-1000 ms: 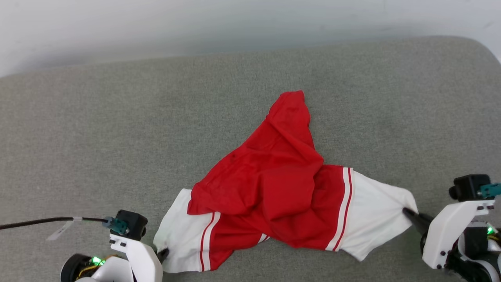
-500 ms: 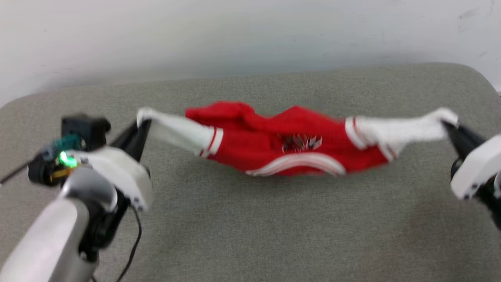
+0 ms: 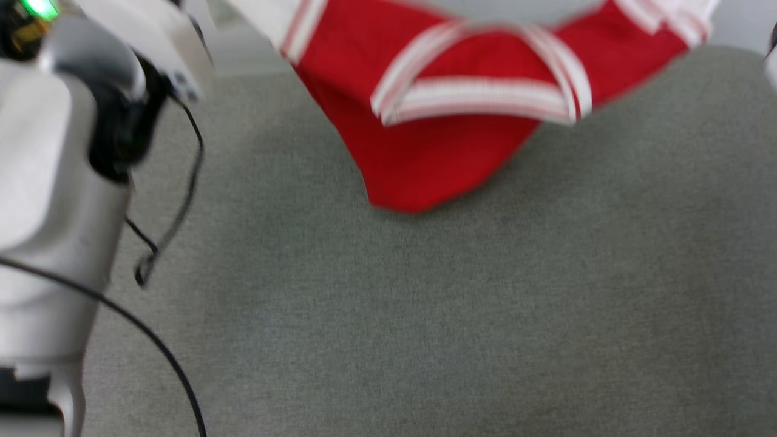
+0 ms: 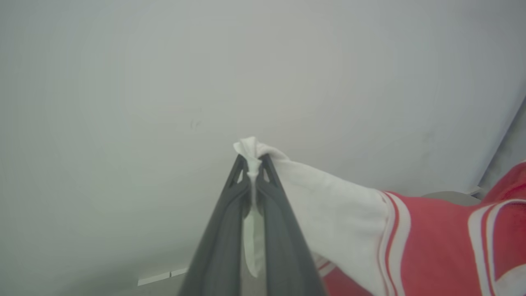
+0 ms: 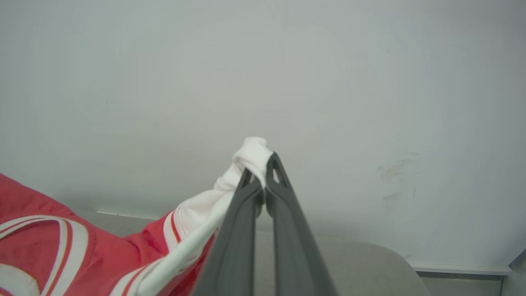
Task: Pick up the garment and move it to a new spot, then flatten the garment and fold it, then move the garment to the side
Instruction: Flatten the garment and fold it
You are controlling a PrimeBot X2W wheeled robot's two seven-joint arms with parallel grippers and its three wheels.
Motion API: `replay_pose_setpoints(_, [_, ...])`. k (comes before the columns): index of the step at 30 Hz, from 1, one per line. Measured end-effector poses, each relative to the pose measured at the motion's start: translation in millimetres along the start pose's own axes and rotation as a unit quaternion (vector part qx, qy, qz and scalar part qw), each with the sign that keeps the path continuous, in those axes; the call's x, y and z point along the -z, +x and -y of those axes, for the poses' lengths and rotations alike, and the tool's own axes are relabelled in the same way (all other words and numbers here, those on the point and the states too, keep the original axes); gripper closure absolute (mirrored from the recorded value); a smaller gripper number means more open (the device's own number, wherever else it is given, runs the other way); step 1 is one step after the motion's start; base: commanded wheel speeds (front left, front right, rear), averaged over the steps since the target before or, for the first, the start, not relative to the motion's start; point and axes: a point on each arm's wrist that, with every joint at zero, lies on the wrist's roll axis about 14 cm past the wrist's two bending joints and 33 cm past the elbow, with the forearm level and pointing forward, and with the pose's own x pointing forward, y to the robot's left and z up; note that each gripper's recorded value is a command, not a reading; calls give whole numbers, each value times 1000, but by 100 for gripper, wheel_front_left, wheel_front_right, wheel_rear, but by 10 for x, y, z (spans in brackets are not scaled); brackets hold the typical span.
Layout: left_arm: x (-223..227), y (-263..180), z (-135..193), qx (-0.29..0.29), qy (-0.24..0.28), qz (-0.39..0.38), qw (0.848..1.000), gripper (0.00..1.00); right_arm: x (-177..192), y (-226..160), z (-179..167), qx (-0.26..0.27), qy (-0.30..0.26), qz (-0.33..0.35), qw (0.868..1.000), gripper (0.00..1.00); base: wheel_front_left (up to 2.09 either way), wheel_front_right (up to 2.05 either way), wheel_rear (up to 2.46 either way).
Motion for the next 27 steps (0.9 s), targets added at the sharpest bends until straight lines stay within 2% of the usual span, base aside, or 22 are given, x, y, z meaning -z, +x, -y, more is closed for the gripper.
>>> replay_pose_setpoints(10, [-294,824,-521,-53,24,88,994,100,-513,850,29,-5,-40,94,995,100,0,0,0])
replay_pose_setpoints(17, [-236,1242,-639,-52,53,114,991,100,-561,1329,42,-6,-54,128,990,100,0,0,0])
replay_pose_setpoints(22, [342,1414,-717,-54,48,67,995,100,-24,1637,-68,-22,-48,84,995,100,0,0,0])
replay_pose_setpoints(27, [889,1456,-744,-59,18,21,998,100,545,1783,-214,-39,-31,33,998,100,0,0,0])
